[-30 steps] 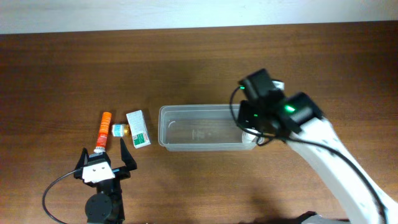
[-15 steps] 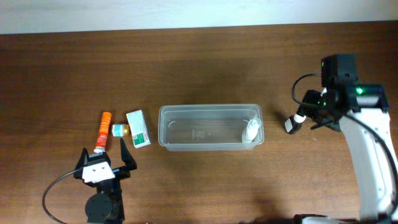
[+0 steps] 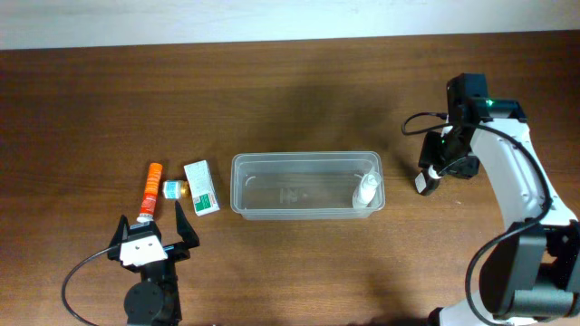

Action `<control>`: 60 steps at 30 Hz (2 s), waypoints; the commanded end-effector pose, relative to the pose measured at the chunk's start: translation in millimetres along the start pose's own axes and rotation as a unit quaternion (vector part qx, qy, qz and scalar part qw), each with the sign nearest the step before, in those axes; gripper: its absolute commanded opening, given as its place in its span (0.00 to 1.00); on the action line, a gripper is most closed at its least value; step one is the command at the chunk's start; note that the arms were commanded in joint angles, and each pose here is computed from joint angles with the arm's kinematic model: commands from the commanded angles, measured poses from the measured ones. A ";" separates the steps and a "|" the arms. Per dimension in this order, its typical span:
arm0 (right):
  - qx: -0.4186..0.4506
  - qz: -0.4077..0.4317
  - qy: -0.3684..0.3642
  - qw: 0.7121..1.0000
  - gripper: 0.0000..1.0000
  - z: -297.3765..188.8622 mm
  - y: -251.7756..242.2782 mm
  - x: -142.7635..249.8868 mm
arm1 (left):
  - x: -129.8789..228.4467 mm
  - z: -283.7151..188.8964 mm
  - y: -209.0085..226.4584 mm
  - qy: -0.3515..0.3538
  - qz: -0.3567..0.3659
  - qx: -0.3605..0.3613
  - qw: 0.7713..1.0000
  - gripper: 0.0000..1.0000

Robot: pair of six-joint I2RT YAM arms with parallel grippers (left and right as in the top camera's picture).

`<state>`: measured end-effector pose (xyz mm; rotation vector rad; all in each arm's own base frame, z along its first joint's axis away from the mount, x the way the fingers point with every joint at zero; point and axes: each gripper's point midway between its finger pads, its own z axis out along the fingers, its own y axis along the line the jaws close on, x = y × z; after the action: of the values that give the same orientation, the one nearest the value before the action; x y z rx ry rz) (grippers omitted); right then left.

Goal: Pack container
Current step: 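Move the right gripper back and grasp the dark white-capped bottle, then place the dark bottle into the container beside the spray bottle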

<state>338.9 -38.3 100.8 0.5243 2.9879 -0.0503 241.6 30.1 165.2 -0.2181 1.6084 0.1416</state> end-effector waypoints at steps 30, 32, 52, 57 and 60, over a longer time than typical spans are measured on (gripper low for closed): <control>0.000 -0.001 0.022 1.000 0.12 15.9 -0.6 0.3 | 1.1 0.2 0.6 -0.002 0.003 0.000 1.000 1.00; 0.004 -0.002 0.023 1.000 0.08 13.1 -2.1 1.9 | 1.2 0.2 0.7 -0.001 0.004 0.000 1.000 1.00; -0.117 -0.017 -0.183 0.976 0.04 -208.2 55.5 62.5 | 1.2 0.2 0.7 -0.001 0.004 0.000 1.000 1.00; -0.132 -0.029 -0.168 0.977 0.04 -204.9 84.1 78.0 | 1.2 0.2 0.7 -0.001 0.004 0.000 1.000 1.00; -0.131 -0.062 -0.149 0.978 0.04 -185.9 119.5 81.7 | 1.2 0.2 0.7 -0.001 0.004 0.000 1.000 1.00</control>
<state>274.5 83.9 293.7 0.2815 2.6311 0.2303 241.6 30.1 165.3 -0.2182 1.6081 0.1415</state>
